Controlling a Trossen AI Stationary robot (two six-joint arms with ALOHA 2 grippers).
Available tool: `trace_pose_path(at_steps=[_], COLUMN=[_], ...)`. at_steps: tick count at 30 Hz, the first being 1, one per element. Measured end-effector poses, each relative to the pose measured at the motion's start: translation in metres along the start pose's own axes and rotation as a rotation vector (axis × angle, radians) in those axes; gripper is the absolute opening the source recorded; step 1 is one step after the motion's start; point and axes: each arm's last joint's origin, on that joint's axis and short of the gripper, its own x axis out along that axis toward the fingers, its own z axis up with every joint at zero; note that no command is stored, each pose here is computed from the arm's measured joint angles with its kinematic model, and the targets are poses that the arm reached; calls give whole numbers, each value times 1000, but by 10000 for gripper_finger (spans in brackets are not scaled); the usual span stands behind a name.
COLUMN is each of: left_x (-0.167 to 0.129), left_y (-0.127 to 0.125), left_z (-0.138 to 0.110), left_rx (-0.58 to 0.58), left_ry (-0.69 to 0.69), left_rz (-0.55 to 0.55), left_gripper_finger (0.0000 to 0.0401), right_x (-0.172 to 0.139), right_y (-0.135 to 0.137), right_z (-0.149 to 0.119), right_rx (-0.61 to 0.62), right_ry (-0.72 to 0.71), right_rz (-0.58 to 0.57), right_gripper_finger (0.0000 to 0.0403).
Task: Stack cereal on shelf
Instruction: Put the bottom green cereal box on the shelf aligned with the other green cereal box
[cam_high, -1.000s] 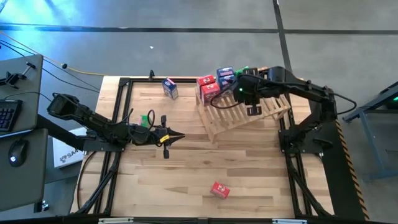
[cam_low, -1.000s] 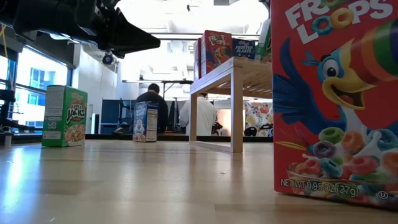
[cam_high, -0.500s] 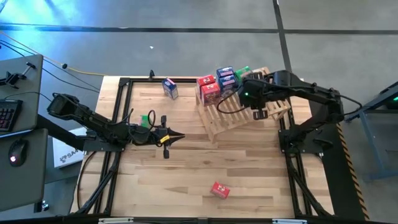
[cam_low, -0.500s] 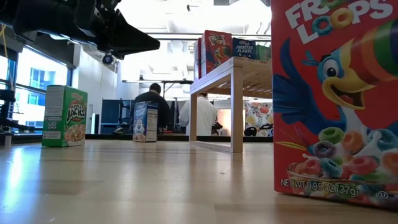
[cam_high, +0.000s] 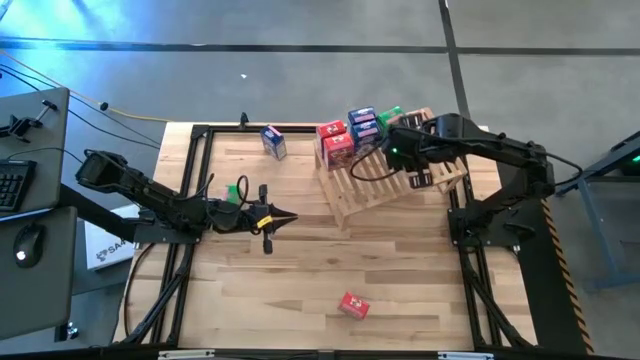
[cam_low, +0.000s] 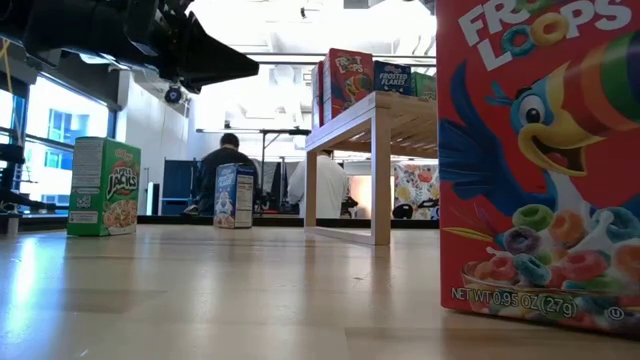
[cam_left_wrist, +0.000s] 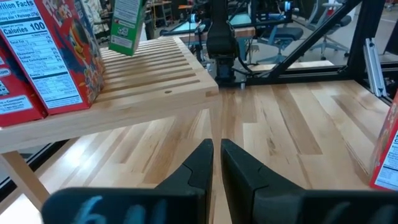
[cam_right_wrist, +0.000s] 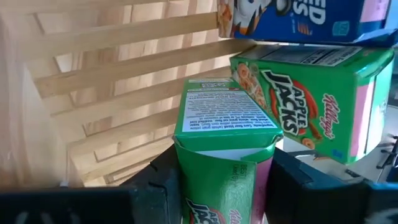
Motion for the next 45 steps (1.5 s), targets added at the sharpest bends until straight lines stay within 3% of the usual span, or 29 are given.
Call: trace_pose_path(at_steps=[4,15,24,29,34,41,45], left_x=[0,0,0,0,0,0,0], left_y=[0,0,0,0,0,-1,-1], left_z=[0,0,0,0,0,-3,-3], left_rx=[1,1,2,3,3,13,15], left_ry=[0,1,1,1,3,29,30], left_rz=[-1,-3,-3,-4,-4,-8,-8], left_gripper_finger=[21,21,21,21,21,21,21], right_x=[0,0,-2,-20,-38,-32,-14], right_y=[-1,-3,-7,-6,-1,24,41], right_z=[3,3,1,0,-2,-16,-25], right_rx=[12,40,54,112,285,377,470], right_ry=[-20,2,31,-3,-91,-203,-302], right_rz=[-16,-81,-189,-250,-219,-122,-107], right_gripper_finger=[146,210,213,209,162,19,20])
